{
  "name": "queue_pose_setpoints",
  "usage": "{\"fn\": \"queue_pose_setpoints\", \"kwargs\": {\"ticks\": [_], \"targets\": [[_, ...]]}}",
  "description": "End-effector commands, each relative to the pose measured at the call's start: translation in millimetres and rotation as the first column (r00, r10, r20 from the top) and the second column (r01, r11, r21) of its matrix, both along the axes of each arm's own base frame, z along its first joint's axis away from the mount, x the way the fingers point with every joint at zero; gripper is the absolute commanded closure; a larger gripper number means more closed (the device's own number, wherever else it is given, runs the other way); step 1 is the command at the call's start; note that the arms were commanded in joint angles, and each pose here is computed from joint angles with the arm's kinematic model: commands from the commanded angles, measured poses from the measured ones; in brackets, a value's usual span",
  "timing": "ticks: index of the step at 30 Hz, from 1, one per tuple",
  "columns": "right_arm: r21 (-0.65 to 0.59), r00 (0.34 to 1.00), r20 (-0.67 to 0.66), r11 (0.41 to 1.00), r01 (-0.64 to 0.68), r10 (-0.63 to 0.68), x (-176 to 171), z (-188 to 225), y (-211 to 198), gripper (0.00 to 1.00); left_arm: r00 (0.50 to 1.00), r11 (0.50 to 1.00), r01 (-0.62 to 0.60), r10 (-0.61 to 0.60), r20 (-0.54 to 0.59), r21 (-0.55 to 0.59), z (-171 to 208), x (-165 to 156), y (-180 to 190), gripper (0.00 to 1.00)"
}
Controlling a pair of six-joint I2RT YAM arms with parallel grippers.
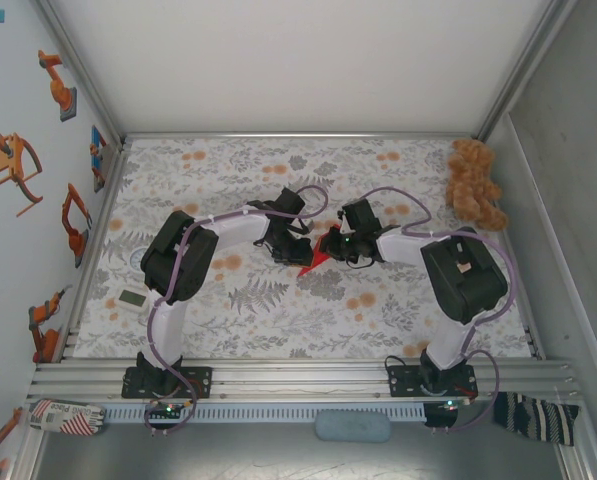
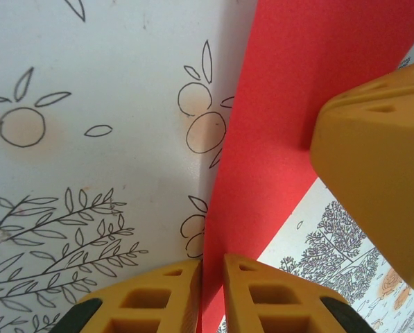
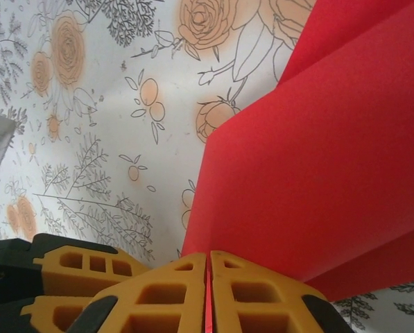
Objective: Fold a paper plane with a square sheet of paper (pick it up from the middle)
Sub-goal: Fold the wing for the fifth time at the center of the table.
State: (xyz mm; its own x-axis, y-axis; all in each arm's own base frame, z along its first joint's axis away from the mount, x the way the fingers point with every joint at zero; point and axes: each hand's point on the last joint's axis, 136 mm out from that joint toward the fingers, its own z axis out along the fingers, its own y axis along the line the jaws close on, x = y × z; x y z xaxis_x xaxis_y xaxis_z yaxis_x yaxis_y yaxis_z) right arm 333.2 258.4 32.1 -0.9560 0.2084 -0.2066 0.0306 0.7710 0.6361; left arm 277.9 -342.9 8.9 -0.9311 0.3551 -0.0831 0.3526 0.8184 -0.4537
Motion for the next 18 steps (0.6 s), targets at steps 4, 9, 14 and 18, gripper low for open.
{"fn": "queue_pose_setpoints", "kwargs": {"ticks": [4, 9, 14, 18], "targets": [[-0.044, 1.0, -0.013, 0.999, 0.012, -0.013, 4.6, -9.4, -2.3, 0.91, 0.992, 0.971, 0.017, 0.012, -0.122, 0.238, -67.9, -37.2, 43.3, 0.81], [-0.069, 1.0, -0.021, 0.997, 0.018, -0.019, 3.1, -12.4, -6.1, 0.91, 0.992, 0.971, 0.015, 0.015, -0.124, 0.241, -68.5, -37.4, 44.0, 0.81], [-0.072, 1.0, -0.012, 0.997, 0.022, -0.023, 2.0, -7.4, -8.4, 0.91, 0.992, 0.97, 0.015, 0.017, -0.128, 0.243, -70.2, -38.2, 44.5, 0.81], [-0.08, 1.0, -0.009, 0.997, 0.024, -0.025, 1.1, -6.2, -10.5, 0.91, 0.992, 0.97, 0.015, 0.017, -0.128, 0.244, -70.3, -37.9, 44.9, 0.81]]}}
